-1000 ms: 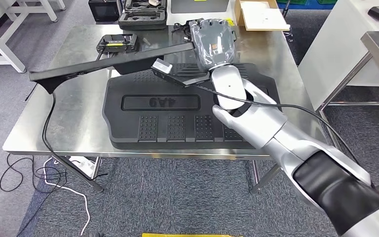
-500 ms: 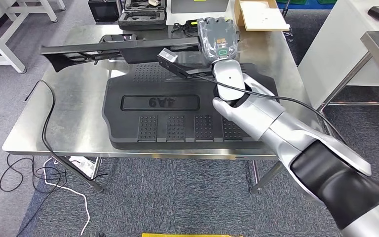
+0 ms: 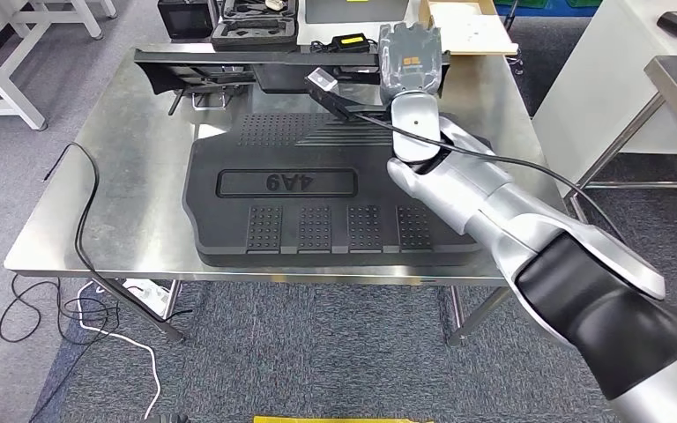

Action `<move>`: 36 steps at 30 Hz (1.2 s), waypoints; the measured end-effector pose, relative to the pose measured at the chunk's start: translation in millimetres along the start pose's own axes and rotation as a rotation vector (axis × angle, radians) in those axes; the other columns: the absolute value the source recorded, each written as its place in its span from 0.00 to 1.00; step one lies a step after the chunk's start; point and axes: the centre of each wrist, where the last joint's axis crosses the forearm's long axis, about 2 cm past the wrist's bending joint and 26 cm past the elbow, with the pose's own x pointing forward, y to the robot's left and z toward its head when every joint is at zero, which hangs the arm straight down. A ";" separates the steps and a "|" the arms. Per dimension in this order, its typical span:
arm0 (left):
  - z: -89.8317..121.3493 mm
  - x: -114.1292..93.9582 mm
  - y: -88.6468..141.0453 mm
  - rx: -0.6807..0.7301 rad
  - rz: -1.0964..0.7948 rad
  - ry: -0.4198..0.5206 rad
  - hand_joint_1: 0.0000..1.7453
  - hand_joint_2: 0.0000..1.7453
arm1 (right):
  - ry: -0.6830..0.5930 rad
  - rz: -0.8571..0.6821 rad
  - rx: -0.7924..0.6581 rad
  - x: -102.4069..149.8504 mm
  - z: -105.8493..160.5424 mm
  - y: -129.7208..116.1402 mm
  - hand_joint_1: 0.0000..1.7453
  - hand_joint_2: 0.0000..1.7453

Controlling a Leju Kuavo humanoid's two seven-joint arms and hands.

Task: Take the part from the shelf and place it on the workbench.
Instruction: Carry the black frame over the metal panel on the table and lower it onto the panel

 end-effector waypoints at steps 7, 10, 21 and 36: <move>-0.4 1.1 -1.2 -0.009 -0.001 -0.002 0.00 0.00 | 0.027 0.101 0.047 -12.3 -7.1 3.3 1.00 1.00; -0.5 1.3 -1.5 -0.014 0.001 0.000 0.00 0.00 | 0.040 0.164 0.086 -22.2 -8.1 6.8 1.00 1.00; -0.7 1.6 -2.0 -0.027 0.006 0.002 0.00 0.00 | 0.085 0.266 0.159 -54.6 -6.7 16.9 1.00 1.00; -4.2 5.8 -2.5 -0.070 0.004 -0.014 0.00 0.00 | 0.238 0.164 0.316 -114.8 43.2 63.2 0.85 1.00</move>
